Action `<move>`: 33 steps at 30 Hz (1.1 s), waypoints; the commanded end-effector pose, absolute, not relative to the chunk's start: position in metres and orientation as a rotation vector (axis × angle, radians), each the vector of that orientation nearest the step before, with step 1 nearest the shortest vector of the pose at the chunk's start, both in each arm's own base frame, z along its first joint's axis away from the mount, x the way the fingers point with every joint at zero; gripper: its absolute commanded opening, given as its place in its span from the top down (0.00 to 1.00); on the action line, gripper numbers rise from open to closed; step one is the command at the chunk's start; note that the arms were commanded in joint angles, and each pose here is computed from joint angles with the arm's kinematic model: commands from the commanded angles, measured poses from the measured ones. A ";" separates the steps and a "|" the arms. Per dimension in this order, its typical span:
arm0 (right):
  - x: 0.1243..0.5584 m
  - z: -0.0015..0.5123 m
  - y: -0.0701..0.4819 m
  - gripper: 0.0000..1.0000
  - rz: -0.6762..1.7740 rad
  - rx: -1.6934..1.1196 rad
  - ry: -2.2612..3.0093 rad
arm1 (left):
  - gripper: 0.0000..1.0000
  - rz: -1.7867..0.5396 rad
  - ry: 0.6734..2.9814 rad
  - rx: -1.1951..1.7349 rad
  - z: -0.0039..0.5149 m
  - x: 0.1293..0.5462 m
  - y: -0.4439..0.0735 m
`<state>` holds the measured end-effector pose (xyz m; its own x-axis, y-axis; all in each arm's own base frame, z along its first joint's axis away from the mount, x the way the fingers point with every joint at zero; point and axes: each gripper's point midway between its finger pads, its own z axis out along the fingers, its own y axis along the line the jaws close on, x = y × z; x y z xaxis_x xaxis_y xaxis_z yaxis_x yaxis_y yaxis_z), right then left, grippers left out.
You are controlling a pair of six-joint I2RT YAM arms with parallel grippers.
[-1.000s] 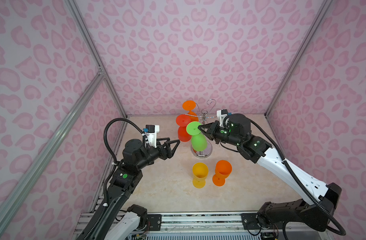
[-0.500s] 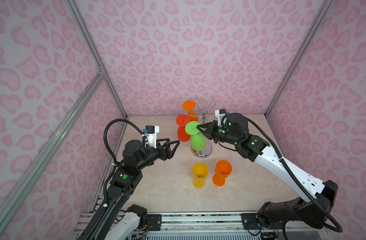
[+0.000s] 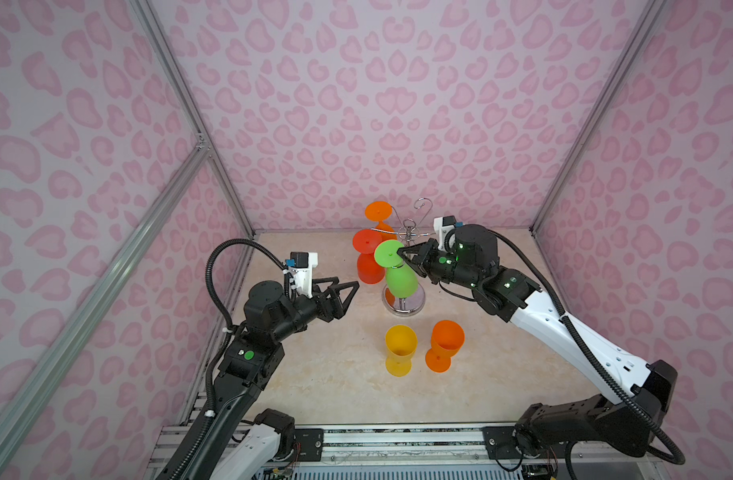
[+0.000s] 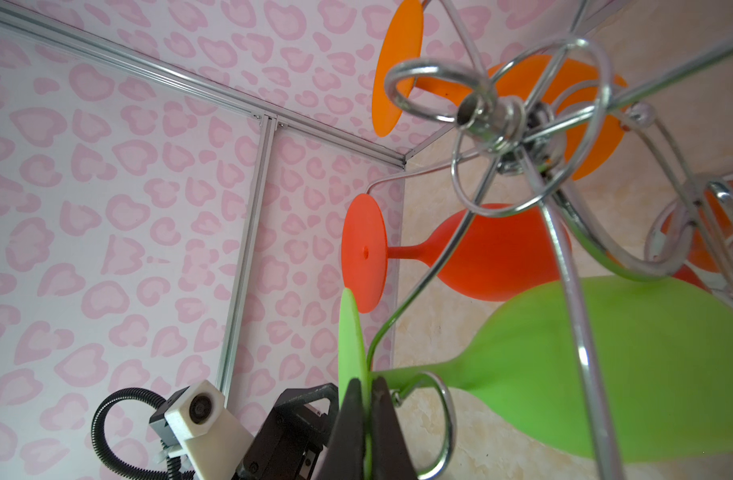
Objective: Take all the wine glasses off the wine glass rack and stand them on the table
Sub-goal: 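Slide the green glass off its hook with the right gripper, away from the rack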
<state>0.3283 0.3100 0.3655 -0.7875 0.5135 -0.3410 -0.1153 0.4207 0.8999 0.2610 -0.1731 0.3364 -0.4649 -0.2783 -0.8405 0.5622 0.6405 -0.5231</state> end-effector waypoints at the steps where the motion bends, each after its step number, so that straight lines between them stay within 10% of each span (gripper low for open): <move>1: 0.331 0.369 0.307 1.00 1.372 0.334 2.071 | 0.19 -0.996 1.793 0.252 0.338 0.259 -0.174; 33: 0.327 0.355 0.292 1.00 1.358 0.433 2.084 | 0.19 -1.004 1.797 0.258 0.336 0.261 -0.176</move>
<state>0.3250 0.2944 0.3572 -0.7753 0.5509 -0.3091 -0.0630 0.4194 0.9056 0.2608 -0.1740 0.3350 -0.4707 -0.2749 -0.8384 0.5641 0.6369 -0.5255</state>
